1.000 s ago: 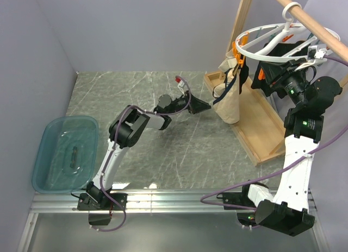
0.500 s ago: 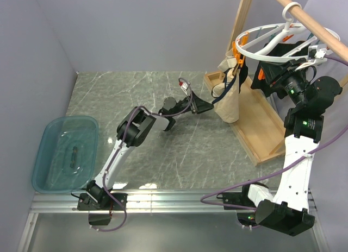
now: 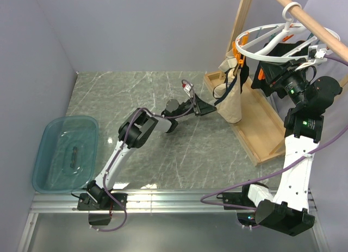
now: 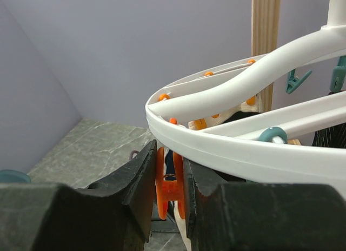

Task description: Clip the underwear to the hanger

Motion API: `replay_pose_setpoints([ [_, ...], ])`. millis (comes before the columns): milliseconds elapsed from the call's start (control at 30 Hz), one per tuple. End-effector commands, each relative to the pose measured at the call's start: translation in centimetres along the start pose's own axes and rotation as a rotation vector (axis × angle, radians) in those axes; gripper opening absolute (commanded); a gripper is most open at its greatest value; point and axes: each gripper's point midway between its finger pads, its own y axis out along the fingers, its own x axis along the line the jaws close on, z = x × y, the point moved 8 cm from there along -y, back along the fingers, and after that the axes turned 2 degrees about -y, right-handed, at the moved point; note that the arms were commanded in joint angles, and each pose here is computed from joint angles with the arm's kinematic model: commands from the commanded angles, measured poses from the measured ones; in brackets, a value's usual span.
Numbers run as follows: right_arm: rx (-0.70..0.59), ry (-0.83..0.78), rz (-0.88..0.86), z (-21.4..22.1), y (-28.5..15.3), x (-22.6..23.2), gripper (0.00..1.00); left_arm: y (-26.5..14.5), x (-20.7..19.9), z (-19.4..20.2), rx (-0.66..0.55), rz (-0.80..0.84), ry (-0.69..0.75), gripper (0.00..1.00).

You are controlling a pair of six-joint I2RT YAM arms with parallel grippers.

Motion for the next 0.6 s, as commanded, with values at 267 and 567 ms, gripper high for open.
replay_pose_setpoints([
  [267,-0.012,-0.043,-0.063,-1.0,-0.6,1.3,0.0,-1.9,-9.8,-1.5,-0.064,0.372,0.325,0.27],
  [567,-0.019,-0.04,-0.071,-1.4,-0.8,1.7,0.0,-0.9,-8.5,-1.7,-0.082,0.359,0.305,0.8],
])
